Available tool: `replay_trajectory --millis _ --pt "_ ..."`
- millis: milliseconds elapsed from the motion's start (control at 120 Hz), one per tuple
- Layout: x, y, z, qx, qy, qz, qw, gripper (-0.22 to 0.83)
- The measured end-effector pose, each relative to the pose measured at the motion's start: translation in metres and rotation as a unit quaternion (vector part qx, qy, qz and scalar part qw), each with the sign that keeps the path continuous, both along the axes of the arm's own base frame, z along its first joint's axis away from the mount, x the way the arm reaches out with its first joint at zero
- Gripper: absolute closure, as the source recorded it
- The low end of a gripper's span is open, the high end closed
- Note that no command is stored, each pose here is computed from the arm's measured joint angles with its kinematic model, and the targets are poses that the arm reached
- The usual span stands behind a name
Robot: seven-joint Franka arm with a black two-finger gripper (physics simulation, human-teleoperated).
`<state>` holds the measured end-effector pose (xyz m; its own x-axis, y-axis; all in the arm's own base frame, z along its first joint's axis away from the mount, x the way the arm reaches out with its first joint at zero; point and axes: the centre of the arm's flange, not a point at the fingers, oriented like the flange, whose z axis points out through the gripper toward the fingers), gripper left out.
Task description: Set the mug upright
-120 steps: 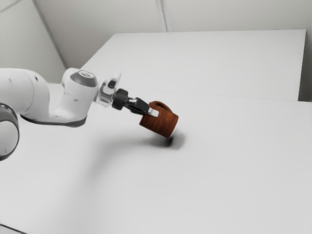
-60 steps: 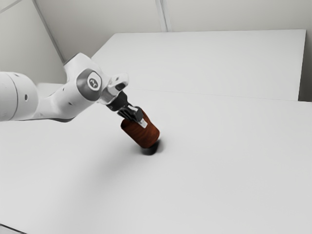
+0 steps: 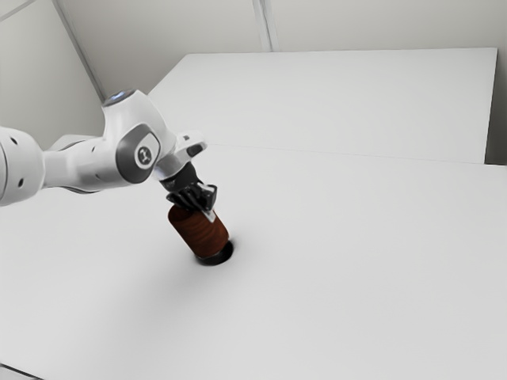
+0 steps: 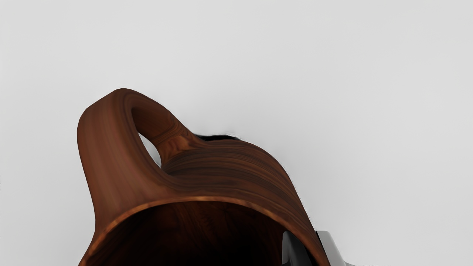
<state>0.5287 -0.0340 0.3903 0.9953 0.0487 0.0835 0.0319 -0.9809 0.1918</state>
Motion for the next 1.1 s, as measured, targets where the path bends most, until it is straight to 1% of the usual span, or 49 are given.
replay_trajectory --millis 175,475,733,875,975,1000,1100 --pt "-0.006 -0.009 -0.004 0.015 0.023 0.034 0.999 0.78" --pt "-0.014 -0.035 -0.011 0.046 0.055 0.056 0.996 0.78" --pt "-0.017 -0.029 -0.016 0.077 0.075 0.085 0.991 0.78" --pt "-0.016 -0.023 -0.031 0.093 0.093 0.102 0.986 0.78" --pt "-0.017 -0.025 -0.036 0.099 0.099 0.108 0.984 0.78" --pt "-0.017 -0.026 -0.037 0.100 0.100 0.109 0.984 0.76" --pt "-0.018 -0.031 -0.037 0.099 0.101 0.111 0.984 0.53"
